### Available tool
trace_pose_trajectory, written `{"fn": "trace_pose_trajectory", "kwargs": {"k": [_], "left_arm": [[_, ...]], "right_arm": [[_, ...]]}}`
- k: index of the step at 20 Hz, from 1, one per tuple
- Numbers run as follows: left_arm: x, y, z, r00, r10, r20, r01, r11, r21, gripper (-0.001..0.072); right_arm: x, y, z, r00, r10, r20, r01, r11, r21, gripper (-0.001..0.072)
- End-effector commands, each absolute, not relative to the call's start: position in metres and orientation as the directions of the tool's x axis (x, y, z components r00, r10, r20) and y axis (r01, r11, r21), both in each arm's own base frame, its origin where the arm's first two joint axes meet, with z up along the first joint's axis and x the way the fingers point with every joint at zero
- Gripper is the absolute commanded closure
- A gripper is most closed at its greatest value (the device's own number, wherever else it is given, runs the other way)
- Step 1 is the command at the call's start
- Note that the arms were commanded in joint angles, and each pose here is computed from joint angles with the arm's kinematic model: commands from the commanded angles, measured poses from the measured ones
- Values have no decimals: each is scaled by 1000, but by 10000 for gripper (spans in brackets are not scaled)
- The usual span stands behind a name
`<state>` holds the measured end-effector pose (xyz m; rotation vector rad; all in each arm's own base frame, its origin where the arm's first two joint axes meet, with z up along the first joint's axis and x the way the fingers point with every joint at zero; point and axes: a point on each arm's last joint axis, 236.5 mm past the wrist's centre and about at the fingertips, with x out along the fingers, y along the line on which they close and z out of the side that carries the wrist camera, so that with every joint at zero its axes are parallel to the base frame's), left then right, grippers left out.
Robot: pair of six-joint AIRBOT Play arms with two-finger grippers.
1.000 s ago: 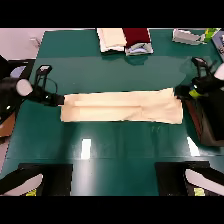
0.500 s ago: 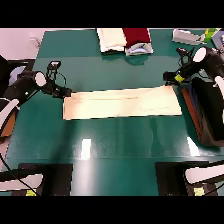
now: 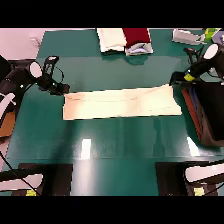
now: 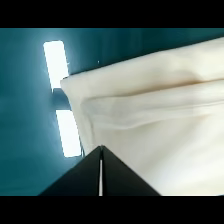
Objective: Fold the shirts.
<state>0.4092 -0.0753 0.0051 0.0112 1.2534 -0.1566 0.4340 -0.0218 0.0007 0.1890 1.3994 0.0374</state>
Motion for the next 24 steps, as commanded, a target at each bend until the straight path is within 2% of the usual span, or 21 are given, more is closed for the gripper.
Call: {"fn": "trace_pose_trajectory", "kwargs": {"k": [1, 5, 8, 10, 11, 13, 14, 15, 18, 21, 24], "left_arm": [[401, -92, 9, 268, -183, -946, 126, 980, -153, 683], [406, -110, 15, 288, -258, -922, 116, 965, -234, 683], [405, -112, 15, 286, -264, -921, 115, 964, -241, 683], [405, -112, 15, 285, -265, -921, 115, 964, -241, 683], [405, -112, 15, 284, -267, -921, 114, 963, -244, 683], [405, -115, 16, 284, -276, -918, 113, 961, -254, 684], [405, -118, 17, 285, -290, -913, 110, 957, -269, 684], [405, -123, 18, 285, -301, -910, 115, 953, -279, 684], [408, -155, 22, 319, -327, -890, 187, 942, -279, 684], [411, -210, 21, 352, -376, -857, 286, 915, -284, 685], [411, -272, 7, 319, -432, -844, 367, 877, -310, 685]], "right_arm": [[406, -41, -35, 94, 167, -982, 163, 970, 180, 85], [403, -26, -72, 68, 264, -962, 225, 936, 272, 86], [408, -17, -84, 59, 270, -961, 210, 938, 276, 90], [410, -9, -87, 58, 268, -962, 192, 942, 274, 142], [411, -5, -86, 60, 266, -962, 178, 946, 273, 240], [411, 1, -86, 56, 264, -963, 137, 953, 269, 567], [410, 3, -86, 51, 262, -964, 127, 955, 267, 668], [409, 4, -84, 50, 263, -963, 124, 956, 267, 693], [411, 4, -62, 92, 258, -962, 111, 957, 267, 695], [409, 5, -22, 161, 251, -954, 86, 960, 267, 697], [403, 17, 23, 237, 272, -932, 74, 952, 297, 698]]}}
